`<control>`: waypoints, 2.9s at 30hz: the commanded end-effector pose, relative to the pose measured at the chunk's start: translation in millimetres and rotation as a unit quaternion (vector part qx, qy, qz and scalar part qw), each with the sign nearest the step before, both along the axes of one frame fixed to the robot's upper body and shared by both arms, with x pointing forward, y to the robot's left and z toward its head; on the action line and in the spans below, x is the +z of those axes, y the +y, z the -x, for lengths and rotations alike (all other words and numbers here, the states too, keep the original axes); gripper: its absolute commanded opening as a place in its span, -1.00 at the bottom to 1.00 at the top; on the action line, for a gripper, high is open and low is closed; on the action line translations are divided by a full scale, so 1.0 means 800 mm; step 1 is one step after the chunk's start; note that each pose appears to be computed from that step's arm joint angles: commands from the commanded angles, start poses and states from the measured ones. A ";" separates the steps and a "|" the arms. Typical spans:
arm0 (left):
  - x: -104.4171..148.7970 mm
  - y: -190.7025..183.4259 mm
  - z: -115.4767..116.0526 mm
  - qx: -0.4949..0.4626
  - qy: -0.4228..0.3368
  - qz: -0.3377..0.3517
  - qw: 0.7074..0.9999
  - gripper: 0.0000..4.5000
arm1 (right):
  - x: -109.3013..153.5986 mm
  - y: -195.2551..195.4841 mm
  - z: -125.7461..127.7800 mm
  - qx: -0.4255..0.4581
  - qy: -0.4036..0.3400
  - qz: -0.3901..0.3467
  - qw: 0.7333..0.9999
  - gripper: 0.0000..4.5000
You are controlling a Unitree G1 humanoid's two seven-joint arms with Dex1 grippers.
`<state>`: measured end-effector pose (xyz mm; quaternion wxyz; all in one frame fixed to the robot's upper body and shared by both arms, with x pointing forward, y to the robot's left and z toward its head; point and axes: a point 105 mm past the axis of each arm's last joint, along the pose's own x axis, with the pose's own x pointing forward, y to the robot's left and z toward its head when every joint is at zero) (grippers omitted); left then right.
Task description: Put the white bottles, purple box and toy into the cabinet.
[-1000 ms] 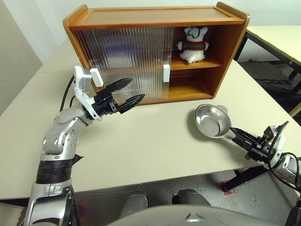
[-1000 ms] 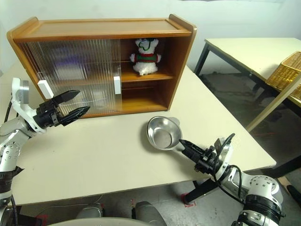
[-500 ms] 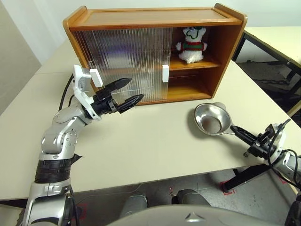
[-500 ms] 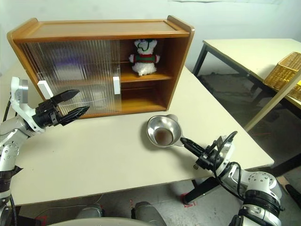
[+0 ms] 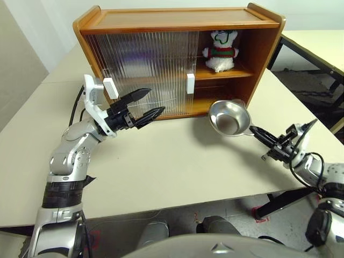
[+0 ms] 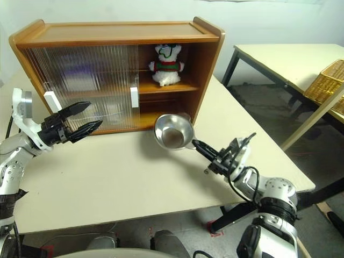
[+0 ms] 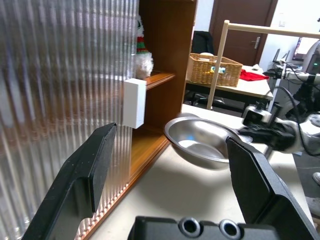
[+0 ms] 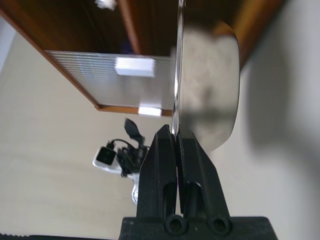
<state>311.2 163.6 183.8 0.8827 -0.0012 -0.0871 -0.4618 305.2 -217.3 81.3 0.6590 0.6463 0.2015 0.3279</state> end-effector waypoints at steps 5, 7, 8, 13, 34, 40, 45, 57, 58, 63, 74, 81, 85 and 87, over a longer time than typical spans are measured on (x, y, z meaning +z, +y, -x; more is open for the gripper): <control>0.001 0.006 0.002 0.008 -0.002 -0.017 1.000 1.00 | 0.006 0.016 -0.034 -0.017 -0.010 -0.009 1.000 -0.98; 0.003 0.007 0.003 0.010 -0.003 -0.018 1.000 1.00 | 0.008 0.021 -0.050 -0.030 -0.013 -0.010 0.999 -0.98; 0.004 0.007 0.003 0.011 -0.004 -0.018 1.000 1.00 | 0.009 0.022 -0.058 -0.038 -0.014 -0.009 0.999 -0.98; 0.004 0.006 0.005 0.014 -0.003 -0.018 1.000 1.00 | 0.015 0.032 -0.087 -0.063 -0.018 -0.004 0.998 -0.98; 0.004 0.014 0.025 0.049 -0.001 -0.016 0.999 1.00 | 0.022 0.068 -0.151 -0.154 0.009 0.042 0.987 -0.98; 0.008 0.015 0.024 0.050 -0.002 -0.018 0.999 1.00 | 0.031 0.073 -0.165 -0.182 0.021 0.038 0.982 -0.98; 0.011 0.016 0.022 0.049 -0.004 -0.021 0.999 1.00 | 0.021 0.075 -0.167 -0.195 0.044 0.053 0.978 -0.98; 0.016 0.018 0.022 0.048 -0.005 -0.027 0.998 1.00 | -0.023 0.043 -0.157 -0.249 0.085 0.090 0.960 -0.98; 0.016 0.018 0.022 0.047 -0.005 -0.028 0.998 1.00 | -0.028 0.039 -0.155 -0.254 0.089 0.094 0.959 -0.98; 0.017 0.018 0.021 0.045 -0.005 -0.031 0.999 1.00 | -0.051 0.023 -0.145 -0.274 0.109 0.114 0.949 -0.98; 0.016 0.018 0.018 0.040 -0.005 -0.032 0.999 1.00 | -0.069 0.009 -0.132 -0.279 0.106 0.141 0.944 0.26; 0.011 0.014 0.015 0.035 -0.004 -0.029 0.999 1.00 | -0.068 0.006 -0.127 -0.267 0.091 0.138 0.949 0.98; 0.011 0.012 0.014 0.032 -0.005 -0.027 0.999 1.00 | -0.062 0.004 -0.126 -0.260 0.077 0.130 0.954 0.98; 0.011 0.010 0.013 0.030 -0.006 -0.026 0.999 1.00 | -0.060 0.003 -0.125 -0.256 0.070 0.129 0.955 0.98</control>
